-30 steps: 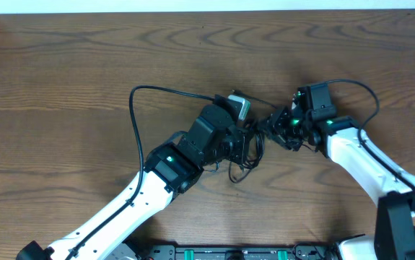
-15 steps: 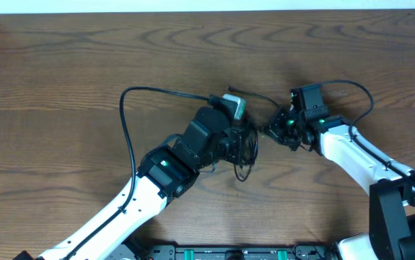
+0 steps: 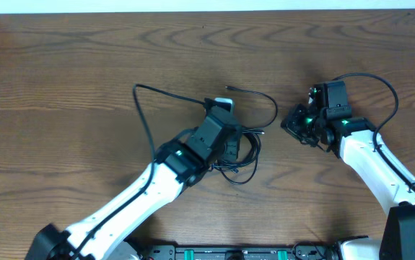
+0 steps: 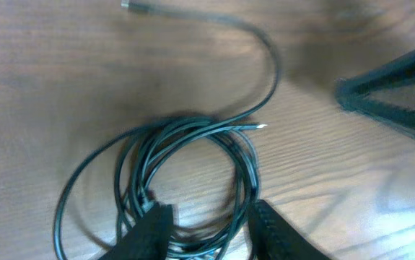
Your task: Untangle cables
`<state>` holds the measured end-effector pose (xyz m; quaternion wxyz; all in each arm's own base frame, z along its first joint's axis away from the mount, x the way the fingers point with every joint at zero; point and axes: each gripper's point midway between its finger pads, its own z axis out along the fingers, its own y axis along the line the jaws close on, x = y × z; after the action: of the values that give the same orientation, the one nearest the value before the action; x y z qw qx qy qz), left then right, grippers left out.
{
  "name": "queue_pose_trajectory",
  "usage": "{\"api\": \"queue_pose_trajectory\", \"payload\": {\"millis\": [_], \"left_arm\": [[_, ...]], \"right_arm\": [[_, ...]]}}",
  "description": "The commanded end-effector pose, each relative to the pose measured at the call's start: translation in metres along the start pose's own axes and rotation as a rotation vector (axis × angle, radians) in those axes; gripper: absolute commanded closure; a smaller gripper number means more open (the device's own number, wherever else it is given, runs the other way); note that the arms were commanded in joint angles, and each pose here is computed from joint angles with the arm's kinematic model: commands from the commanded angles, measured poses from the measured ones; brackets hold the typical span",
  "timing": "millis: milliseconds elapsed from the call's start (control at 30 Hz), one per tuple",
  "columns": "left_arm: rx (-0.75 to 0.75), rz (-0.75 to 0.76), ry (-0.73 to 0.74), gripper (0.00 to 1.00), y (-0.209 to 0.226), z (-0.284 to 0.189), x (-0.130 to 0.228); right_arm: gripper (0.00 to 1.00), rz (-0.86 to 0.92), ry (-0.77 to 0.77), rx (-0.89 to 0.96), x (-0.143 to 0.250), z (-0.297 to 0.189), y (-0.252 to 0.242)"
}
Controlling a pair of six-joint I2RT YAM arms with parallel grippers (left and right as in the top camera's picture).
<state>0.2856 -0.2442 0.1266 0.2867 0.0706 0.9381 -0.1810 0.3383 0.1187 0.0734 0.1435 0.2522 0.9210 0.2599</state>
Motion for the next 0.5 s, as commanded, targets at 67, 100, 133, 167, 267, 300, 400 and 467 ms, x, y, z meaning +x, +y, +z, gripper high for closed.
{"api": "queue_pose_trajectory", "payload": {"millis": [67,100,133,167,267,300,400,467], "left_arm": [[-0.077,-0.107,0.064,0.45,0.015,0.024,0.017],[-0.085,-0.106,0.075,0.41,0.016,0.026,0.020],[-0.094,-0.106,0.087,0.37,0.018,0.028,0.023],[-0.111,-0.121,0.094,0.37,0.022,0.029,0.025],[-0.178,-0.212,0.124,0.37,0.036,0.035,0.035],[-0.196,-0.229,0.129,0.37,0.040,0.036,0.037],[-0.249,-0.332,0.139,0.37,0.052,0.043,0.043],[-0.270,-0.406,0.142,0.37,0.056,0.047,0.047]], "right_arm": [[0.91,-0.076,-0.006,0.028,0.001,-0.001,-0.006],[0.89,-0.081,-0.005,0.028,0.001,-0.001,-0.006],[0.86,-0.080,-0.003,0.031,0.001,-0.001,-0.007],[0.85,-0.078,-0.001,0.036,0.002,-0.001,-0.008],[0.83,-0.074,-0.001,0.058,0.003,-0.001,-0.012],[0.82,-0.074,-0.001,0.061,0.003,-0.001,-0.013],[0.82,-0.073,0.002,0.069,0.004,-0.001,-0.014],[0.82,-0.074,0.004,0.069,0.005,-0.001,-0.014]]}}
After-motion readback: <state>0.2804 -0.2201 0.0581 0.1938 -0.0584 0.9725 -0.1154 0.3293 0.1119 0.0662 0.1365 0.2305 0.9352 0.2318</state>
